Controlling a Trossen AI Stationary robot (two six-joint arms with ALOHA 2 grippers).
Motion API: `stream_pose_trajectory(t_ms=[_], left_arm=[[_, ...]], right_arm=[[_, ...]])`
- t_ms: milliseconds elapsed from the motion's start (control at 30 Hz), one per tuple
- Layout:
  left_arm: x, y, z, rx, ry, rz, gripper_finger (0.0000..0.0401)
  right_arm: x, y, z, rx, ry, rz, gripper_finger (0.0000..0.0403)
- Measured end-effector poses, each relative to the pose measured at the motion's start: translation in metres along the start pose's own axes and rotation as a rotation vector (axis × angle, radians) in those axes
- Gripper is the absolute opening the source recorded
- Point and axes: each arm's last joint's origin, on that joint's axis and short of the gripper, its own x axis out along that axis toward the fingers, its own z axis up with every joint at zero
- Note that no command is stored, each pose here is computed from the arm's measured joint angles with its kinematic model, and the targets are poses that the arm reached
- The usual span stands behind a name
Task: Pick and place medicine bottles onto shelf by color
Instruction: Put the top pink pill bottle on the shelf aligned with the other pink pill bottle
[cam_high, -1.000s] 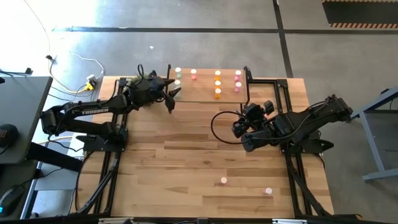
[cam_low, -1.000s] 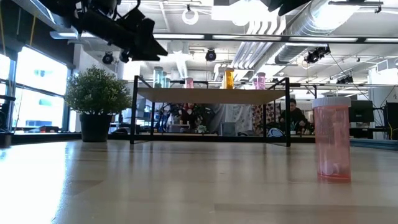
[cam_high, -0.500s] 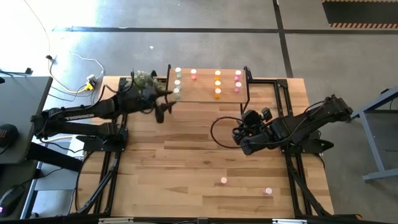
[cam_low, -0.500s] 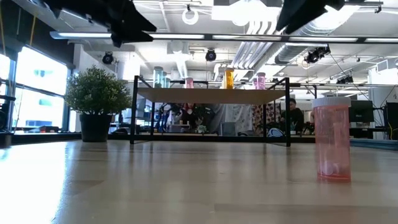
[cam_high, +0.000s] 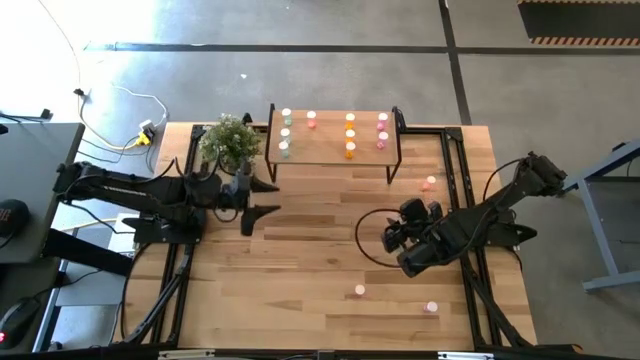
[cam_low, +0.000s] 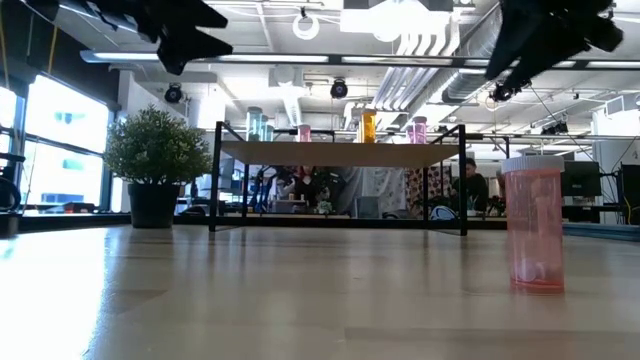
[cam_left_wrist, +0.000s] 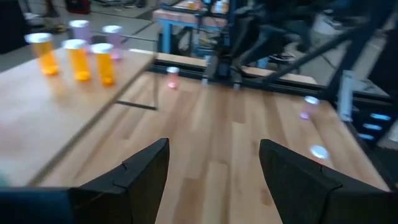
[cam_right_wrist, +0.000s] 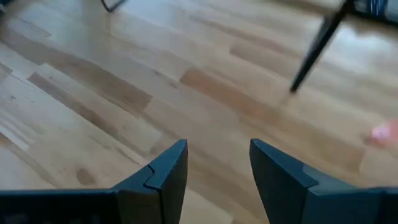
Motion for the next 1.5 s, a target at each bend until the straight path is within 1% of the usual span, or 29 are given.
stream_pose_trajectory(t_ms=[67,167,367,433,500,667,767,900,1067,1200,1333,1500], left_arm=[[-0.001,-0.007,-0.001,0.018,0.002,-0.035,0.0241],[-0.004,-0.018,-0.003,0.027,0.007,-0.092,0.0241],[-0.010,-0.039,-0.007,0.028,0.026,-0.203,0.0241],[-0.012,-0.046,-0.010,0.019,0.036,-0.218,0.0241],[-0.014,-0.052,-0.012,0.009,0.040,-0.222,0.0241],[-0.019,-0.068,-0.018,0.037,0.046,-0.226,0.0241],[-0.023,-0.073,-0.020,0.053,0.047,-0.226,0.0241],[-0.026,-0.077,-0.021,0.056,0.042,-0.242,0.0241],[-0.026,-0.078,-0.021,0.057,0.040,-0.249,0.0241],[-0.026,-0.077,-0.021,0.063,0.039,-0.246,0.0241],[-0.026,-0.077,-0.020,0.091,0.033,-0.234,0.0241],[-0.025,-0.075,-0.020,0.105,0.010,-0.146,0.0241]], right_arm=[[0.003,-0.002,-0.008,0.034,0.033,-0.004,0.0165],[0.008,-0.002,-0.021,0.058,0.093,0.025,0.0165],[0.008,0.007,-0.047,0.101,0.151,0.177,0.0165],[0.006,0.010,-0.053,0.118,0.155,0.225,0.0165],[0.003,0.013,-0.059,0.142,0.131,0.266,0.0165],[-0.003,0.022,-0.068,0.179,0.068,0.343,0.0165],[-0.005,0.026,-0.068,0.192,0.032,0.379,0.0165],[-0.009,0.029,-0.059,0.155,-0.048,0.376,0.0165],[-0.017,0.028,-0.035,0.081,-0.131,0.277,0.0165],[-0.021,0.019,-0.011,0.025,-0.173,0.143,0.0165],[-0.019,0.005,0.010,0.011,-0.193,-0.015,0.0165],[-0.010,-0.016,0.027,0.052,-0.181,-0.213,0.0165]])
